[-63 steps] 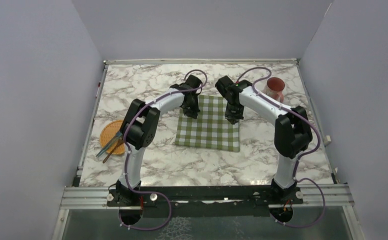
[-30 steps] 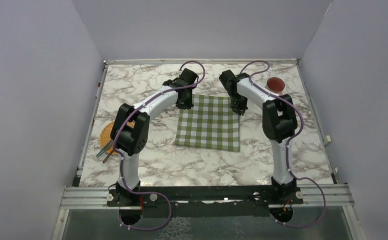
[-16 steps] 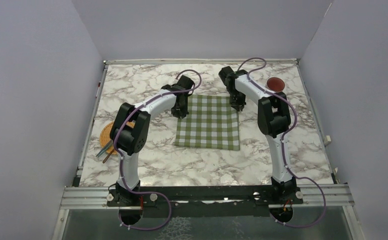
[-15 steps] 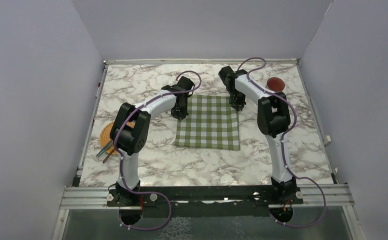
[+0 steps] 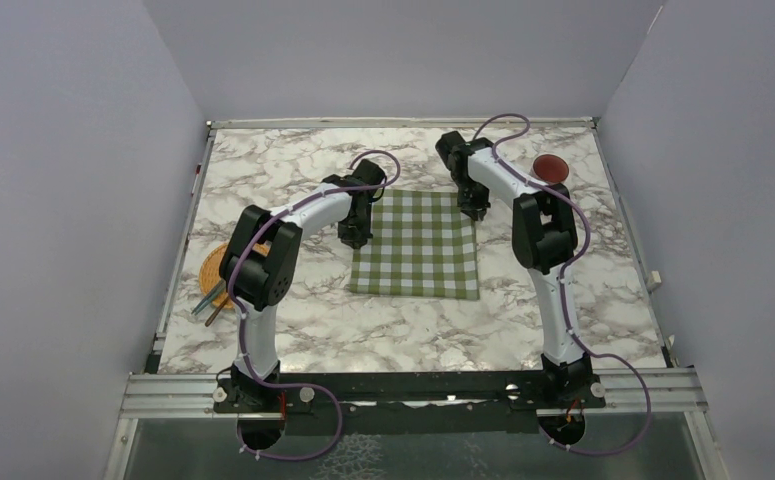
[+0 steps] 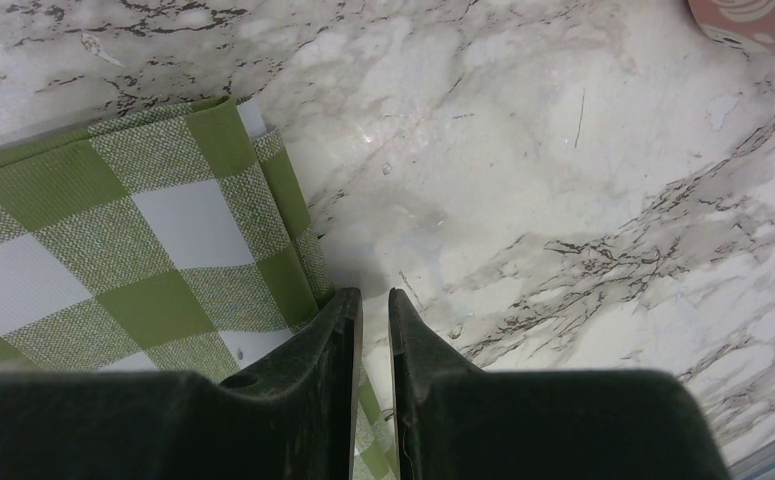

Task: Set the dinner table for one person
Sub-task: Adjust the napkin at the center of the board.

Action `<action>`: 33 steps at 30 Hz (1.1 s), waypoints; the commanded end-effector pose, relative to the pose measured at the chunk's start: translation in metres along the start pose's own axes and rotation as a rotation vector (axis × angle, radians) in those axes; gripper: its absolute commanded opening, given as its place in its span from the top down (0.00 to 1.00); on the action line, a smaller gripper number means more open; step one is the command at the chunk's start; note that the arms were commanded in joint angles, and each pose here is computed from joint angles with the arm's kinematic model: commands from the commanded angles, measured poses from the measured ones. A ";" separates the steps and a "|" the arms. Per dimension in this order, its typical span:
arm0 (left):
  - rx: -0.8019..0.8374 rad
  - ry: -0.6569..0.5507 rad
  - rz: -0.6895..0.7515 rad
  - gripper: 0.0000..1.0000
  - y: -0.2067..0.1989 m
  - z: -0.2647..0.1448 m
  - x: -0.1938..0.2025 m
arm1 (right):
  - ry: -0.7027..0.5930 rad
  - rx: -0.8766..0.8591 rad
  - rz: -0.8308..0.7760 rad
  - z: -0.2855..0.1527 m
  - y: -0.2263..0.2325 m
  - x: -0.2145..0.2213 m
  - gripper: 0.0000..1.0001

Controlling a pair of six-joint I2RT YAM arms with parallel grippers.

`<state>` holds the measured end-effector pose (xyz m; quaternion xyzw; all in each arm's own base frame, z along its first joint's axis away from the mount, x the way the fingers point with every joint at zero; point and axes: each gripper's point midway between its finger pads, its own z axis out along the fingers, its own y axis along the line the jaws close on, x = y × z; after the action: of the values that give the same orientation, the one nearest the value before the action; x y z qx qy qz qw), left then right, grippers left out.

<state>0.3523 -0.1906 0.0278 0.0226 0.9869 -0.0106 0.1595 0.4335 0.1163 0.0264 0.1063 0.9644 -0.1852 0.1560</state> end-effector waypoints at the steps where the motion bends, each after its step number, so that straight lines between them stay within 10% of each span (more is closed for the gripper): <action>1: -0.012 -0.010 0.011 0.84 0.005 -0.006 -0.003 | 0.009 -0.028 0.005 0.010 0.010 -0.002 0.79; 33: -0.007 -0.073 -0.048 0.84 0.008 -0.032 -0.020 | -0.126 -0.007 0.086 -0.047 -0.022 -0.036 0.80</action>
<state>0.3487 -0.1826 0.0277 0.0158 0.9884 -0.0007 0.1512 0.4479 0.1161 0.0314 0.1068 0.9614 -0.1868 0.1717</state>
